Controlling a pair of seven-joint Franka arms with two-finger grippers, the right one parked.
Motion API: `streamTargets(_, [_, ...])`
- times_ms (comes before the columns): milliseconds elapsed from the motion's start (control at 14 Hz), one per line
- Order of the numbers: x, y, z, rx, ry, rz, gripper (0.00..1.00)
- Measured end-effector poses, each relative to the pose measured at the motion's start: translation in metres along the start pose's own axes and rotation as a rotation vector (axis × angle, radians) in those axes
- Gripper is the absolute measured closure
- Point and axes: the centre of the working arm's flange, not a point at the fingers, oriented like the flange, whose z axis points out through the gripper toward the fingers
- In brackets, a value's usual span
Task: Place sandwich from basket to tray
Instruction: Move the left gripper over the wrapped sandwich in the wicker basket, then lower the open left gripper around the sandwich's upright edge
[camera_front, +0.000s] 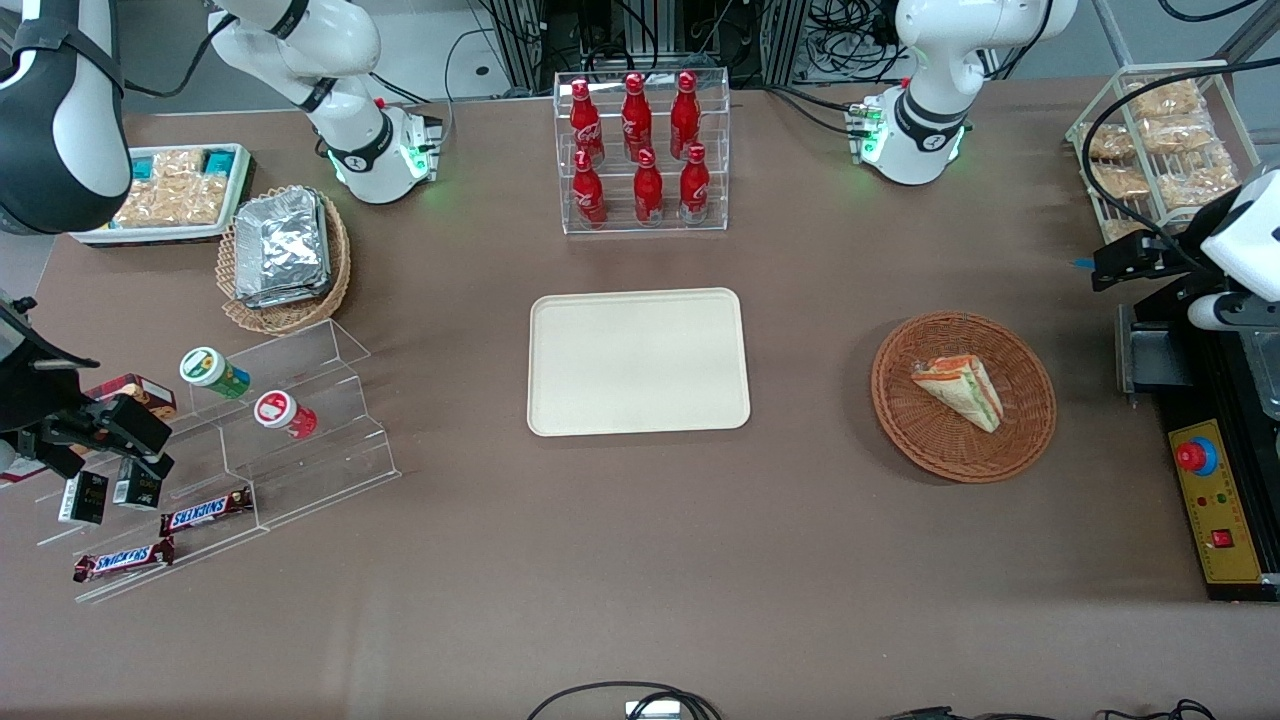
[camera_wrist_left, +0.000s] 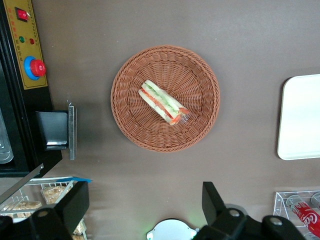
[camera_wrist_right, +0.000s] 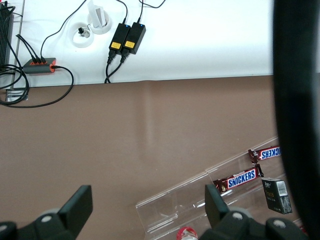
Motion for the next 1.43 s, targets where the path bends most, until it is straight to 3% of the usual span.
streamTargets(286, [0.004,0.005,0.007,0.0,-0.014,0.009,0.0])
streamTargets(571, [0.02,0.005,0.041,-0.002,-0.077,-0.078,0.0])
streamTargets(786, [0.032,0.005,0.077,-0.001,-0.092,-0.118,0.0])
streamTargets(1071, [0.042,0.007,0.131,0.004,-0.078,-0.23,0.0])
streamTargets(1429, [0.048,0.019,0.192,0.001,-0.014,-0.374,0.0])
